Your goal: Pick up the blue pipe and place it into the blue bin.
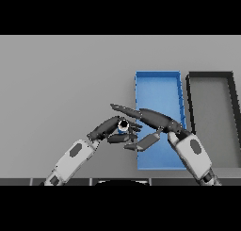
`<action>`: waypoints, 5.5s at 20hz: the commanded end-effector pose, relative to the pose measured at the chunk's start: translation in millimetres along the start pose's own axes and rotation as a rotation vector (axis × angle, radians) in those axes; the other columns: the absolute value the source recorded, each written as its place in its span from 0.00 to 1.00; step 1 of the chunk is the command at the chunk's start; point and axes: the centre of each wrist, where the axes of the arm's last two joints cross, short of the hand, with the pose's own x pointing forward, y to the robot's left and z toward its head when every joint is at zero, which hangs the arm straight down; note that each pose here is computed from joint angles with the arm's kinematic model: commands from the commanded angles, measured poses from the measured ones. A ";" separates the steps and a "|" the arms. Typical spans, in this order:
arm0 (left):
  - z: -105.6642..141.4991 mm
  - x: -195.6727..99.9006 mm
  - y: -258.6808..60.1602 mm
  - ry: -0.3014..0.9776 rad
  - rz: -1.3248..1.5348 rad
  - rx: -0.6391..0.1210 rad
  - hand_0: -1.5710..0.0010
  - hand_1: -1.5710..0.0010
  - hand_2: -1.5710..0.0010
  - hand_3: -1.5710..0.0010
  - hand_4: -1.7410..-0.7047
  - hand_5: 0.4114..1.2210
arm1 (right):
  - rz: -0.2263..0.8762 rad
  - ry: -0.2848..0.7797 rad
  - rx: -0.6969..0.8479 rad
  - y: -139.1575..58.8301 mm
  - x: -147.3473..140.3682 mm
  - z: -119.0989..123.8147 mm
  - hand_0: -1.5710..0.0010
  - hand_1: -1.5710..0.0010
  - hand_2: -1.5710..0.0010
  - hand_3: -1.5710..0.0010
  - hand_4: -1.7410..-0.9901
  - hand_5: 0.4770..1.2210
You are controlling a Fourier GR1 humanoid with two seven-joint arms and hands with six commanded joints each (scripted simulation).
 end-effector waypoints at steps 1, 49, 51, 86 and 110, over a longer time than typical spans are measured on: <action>1.3 2.8 0.9 -0.003 0.004 -0.006 0.00 0.00 0.00 0.04 0.01 1.00 | -0.003 0.006 0.008 0.5 -1.8 -6.6 1.00 1.00 1.00 1.00 0.68 0.07; 14.4 -0.9 15.1 0.163 -0.118 -0.017 0.99 0.99 0.99 1.00 0.83 0.22 | -0.192 -0.125 0.107 16.0 1.2 -63.3 0.00 0.00 0.00 0.00 0.33 1.00; 11.5 -0.1 15.8 0.179 -0.129 -0.022 0.99 1.00 1.00 1.00 0.83 0.18 | -0.304 -0.148 0.121 12.1 9.0 -63.3 0.00 0.00 0.00 0.00 0.33 1.00; 25.4 2.7 16.4 0.222 -0.171 -0.005 1.00 1.00 1.00 1.00 0.88 0.07 | -0.487 0.560 -0.752 -120.7 -86.0 51.1 0.00 0.00 0.00 0.31 0.21 1.00; 27.3 6.4 12.3 0.215 -0.163 -0.001 1.00 1.00 1.00 1.00 0.88 0.07 | -0.376 1.022 -0.519 -76.3 -114.9 51.9 0.97 0.98 0.98 0.99 0.74 0.43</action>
